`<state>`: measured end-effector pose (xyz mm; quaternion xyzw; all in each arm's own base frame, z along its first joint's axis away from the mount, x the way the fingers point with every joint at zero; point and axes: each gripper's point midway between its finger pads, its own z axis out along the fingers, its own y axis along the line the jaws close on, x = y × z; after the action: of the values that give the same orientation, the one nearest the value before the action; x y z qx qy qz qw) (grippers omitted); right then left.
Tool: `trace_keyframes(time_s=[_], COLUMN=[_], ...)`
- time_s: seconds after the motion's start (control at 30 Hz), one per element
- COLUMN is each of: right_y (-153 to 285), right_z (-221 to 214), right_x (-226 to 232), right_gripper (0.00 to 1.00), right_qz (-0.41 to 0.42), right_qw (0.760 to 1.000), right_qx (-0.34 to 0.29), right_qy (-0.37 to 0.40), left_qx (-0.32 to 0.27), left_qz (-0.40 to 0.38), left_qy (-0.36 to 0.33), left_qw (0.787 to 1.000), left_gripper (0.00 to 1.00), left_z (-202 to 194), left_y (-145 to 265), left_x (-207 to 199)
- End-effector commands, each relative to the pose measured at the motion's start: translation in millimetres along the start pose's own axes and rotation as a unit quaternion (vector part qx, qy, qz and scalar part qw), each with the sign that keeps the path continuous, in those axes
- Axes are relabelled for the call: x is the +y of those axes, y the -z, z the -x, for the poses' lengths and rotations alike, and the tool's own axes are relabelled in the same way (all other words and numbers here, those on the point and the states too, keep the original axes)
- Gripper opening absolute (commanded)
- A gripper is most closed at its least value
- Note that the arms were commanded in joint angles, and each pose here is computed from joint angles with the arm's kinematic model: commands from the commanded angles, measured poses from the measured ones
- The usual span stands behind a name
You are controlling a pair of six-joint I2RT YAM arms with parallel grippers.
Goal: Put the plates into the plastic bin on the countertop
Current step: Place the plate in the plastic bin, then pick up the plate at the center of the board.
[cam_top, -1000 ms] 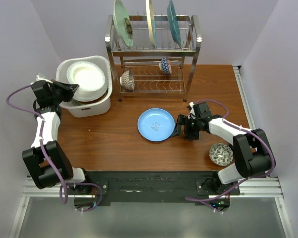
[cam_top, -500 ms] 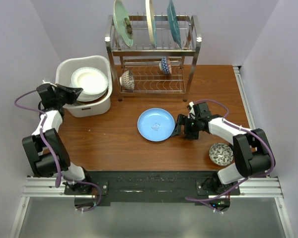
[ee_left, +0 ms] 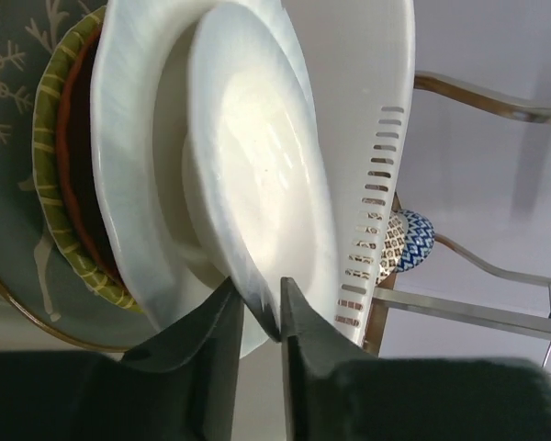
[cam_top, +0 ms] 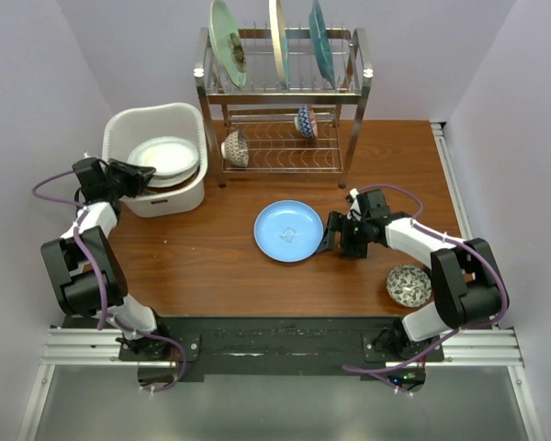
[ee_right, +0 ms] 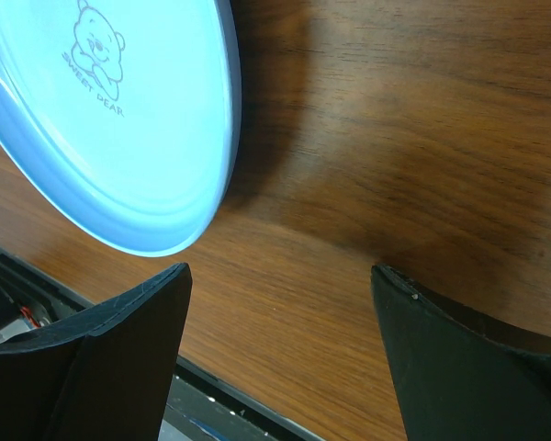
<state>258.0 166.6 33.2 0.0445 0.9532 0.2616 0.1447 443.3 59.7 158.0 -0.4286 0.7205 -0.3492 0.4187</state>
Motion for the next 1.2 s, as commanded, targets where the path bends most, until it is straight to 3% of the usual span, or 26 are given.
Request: trace_keyframes(time_s=[0.0,0.37,0.47,0.5,0.57,0.7,0.87,1.17], right_y=[1,4,5,5,6,11,17,25], right_z=[3,2,1,2,3,5,8,11], right_x=[0,1,2,3,3,7,13,19], right_gripper=[0.83,0.83,0.83,0.83,0.83,0.84,0.84,0.84], right_qz=[-0.004,-0.001,0.001,0.002,0.003,0.009,0.015,0.024], right_qw=[1.000,1.000,1.000,1.000,1.000,1.000,0.999,0.999], right_qx=[-0.005,-0.007,-0.006,-0.009,-0.010,-0.017,-0.023,-0.035], right_qy=[0.012,0.014,0.015,0.015,0.018,0.022,0.023,0.022], left_qx=[-0.020,-0.028,-0.038,-0.052,-0.056,-0.075,-0.057,0.008], left_qz=[-0.049,-0.037,-0.040,-0.035,0.008,-0.003,-0.015,-0.060], left_qy=[-0.044,-0.080,-0.102,-0.110,-0.111,-0.145,-0.161,-0.201], left_qw=[0.998,0.996,0.993,0.992,0.992,0.987,0.985,0.978], left_gripper=[0.33,0.59,0.72,0.82,0.92,0.98,1.00,1.00], left_z=[17,21,25,30,31,34,16,-48], left_y=[4,18,32,39,51,79,100,124], left_x=[-30,-40,-56,-61,-56,-79,-87,-98])
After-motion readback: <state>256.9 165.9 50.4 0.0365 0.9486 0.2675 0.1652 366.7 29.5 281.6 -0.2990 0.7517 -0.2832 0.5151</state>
